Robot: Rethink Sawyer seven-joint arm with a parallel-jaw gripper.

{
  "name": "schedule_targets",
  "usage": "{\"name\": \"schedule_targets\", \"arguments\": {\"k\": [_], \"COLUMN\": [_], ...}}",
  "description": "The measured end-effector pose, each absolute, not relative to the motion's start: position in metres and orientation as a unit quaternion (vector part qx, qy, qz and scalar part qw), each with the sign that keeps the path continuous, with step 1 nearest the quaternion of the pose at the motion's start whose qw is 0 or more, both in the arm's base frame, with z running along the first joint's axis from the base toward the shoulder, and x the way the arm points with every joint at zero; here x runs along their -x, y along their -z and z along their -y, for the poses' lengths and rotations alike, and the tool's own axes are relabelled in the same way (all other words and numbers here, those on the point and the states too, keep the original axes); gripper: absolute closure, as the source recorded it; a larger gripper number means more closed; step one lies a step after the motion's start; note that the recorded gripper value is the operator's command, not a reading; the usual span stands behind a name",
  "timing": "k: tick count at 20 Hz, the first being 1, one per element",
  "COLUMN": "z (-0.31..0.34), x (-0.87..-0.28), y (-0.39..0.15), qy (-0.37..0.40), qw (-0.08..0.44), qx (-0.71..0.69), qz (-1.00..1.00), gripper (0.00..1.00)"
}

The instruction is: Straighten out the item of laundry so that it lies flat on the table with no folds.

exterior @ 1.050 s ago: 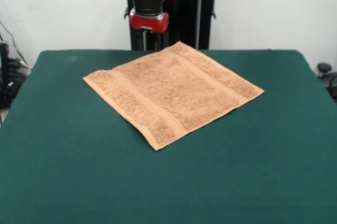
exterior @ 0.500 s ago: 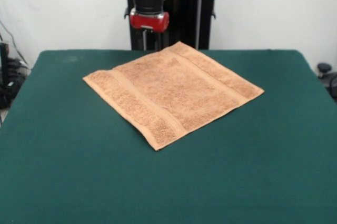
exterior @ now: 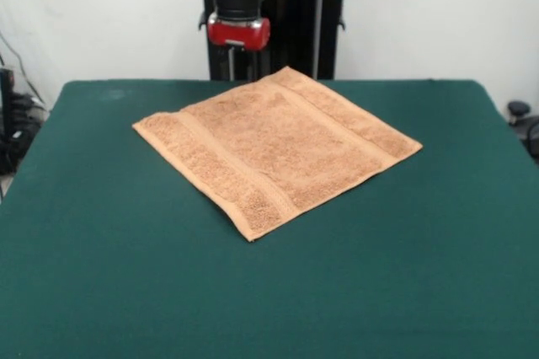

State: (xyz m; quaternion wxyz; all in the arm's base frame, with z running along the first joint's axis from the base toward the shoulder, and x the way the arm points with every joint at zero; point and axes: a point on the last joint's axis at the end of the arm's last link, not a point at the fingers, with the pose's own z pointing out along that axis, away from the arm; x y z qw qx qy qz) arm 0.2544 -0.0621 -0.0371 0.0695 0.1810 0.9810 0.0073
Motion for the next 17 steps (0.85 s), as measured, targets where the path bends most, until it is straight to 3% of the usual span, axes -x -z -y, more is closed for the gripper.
{"name": "schedule_targets", "arguments": {"k": [17], "z": [0.117], "x": [-0.260], "y": [0.008], "qy": [0.022], "qw": [0.038], "qx": [-0.212], "qz": [-0.976], "gripper": [0.00]}}
